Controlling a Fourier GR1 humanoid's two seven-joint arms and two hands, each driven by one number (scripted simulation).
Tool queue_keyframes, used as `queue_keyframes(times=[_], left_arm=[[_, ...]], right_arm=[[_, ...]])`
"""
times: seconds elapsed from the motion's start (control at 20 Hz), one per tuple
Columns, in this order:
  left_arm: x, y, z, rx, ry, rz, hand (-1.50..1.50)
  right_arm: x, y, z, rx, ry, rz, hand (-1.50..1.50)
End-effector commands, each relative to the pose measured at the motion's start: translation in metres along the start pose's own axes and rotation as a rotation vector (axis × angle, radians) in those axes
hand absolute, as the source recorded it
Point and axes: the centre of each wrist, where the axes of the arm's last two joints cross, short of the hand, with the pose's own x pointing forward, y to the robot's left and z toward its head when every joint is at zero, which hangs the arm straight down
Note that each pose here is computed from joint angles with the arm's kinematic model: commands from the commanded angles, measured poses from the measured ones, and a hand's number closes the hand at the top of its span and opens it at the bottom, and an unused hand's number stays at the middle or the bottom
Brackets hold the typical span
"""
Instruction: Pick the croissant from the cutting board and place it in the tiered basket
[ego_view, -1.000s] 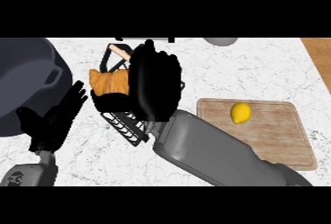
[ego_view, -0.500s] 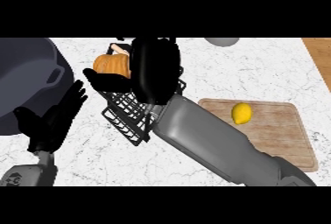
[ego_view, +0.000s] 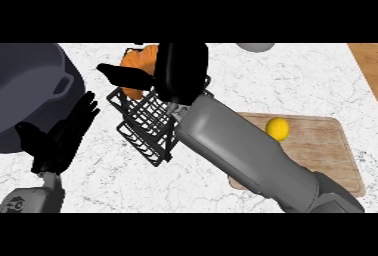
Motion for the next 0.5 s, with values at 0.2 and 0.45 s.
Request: queue_keyframes(times=[0.2,0.45], left_arm=[[0.005,-0.002,-0.004,0.012,-0.008,0.014,0.00],[-0.003,0.008,0.008,0.020,0.025,0.016,0.00]], right_arm=[[-0.005,-0.008,-0.008,-0.126,0.217,-0.353,-1.50],[-0.019,-0.022,-0.013,-0.246,0.258,-0.551,-1.50]])
